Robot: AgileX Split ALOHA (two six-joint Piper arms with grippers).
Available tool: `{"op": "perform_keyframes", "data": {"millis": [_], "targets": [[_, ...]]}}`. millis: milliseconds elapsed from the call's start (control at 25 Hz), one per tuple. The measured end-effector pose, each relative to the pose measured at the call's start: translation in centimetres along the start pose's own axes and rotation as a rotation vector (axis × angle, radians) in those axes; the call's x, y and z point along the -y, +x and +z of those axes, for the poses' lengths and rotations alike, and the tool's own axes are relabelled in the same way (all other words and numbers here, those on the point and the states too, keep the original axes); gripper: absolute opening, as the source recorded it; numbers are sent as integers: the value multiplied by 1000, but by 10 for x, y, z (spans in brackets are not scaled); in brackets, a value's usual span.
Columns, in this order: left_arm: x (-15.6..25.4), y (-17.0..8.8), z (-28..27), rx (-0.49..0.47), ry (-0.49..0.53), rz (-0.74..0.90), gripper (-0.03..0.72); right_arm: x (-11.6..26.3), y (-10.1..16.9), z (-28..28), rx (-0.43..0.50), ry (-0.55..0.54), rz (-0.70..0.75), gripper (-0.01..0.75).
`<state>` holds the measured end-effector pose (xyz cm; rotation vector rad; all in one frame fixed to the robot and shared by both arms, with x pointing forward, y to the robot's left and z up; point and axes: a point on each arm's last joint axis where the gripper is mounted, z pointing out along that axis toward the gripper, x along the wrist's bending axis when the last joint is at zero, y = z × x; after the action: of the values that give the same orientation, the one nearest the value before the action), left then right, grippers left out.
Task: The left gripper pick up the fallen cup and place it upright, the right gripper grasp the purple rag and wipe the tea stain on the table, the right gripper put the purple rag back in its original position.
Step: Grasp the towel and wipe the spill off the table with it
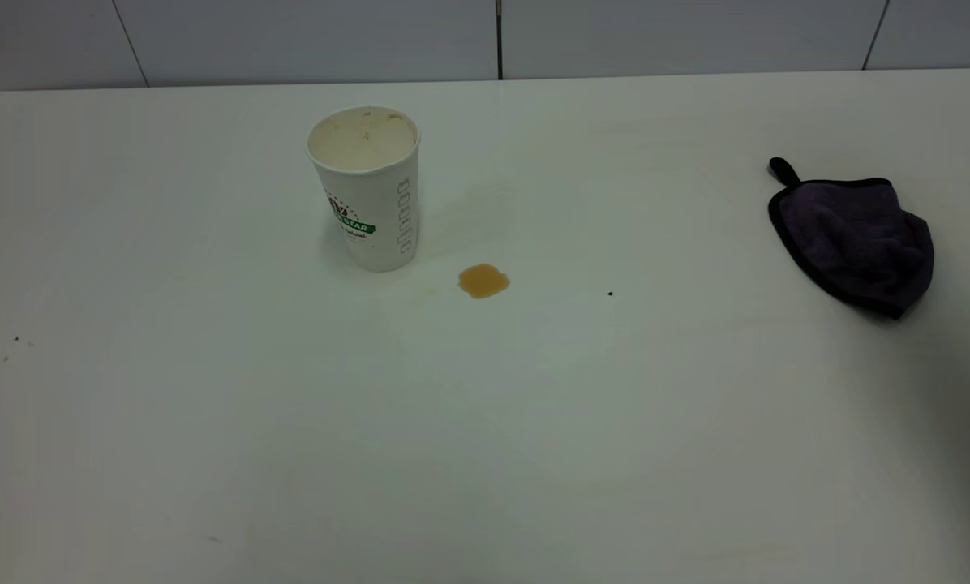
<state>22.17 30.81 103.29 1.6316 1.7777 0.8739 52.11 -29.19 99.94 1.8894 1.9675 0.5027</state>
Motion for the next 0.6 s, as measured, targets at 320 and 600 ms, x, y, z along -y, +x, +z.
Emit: {"op": "perform_keyframes", "data": {"millis": [320, 600], "targets": [[0, 0, 0, 0, 0, 0, 487, -11, 1, 101, -11, 154, -17, 726], [0, 0, 0, -1, 0, 0, 487, -24, 13, 171, -27, 223, -51, 714]]}}
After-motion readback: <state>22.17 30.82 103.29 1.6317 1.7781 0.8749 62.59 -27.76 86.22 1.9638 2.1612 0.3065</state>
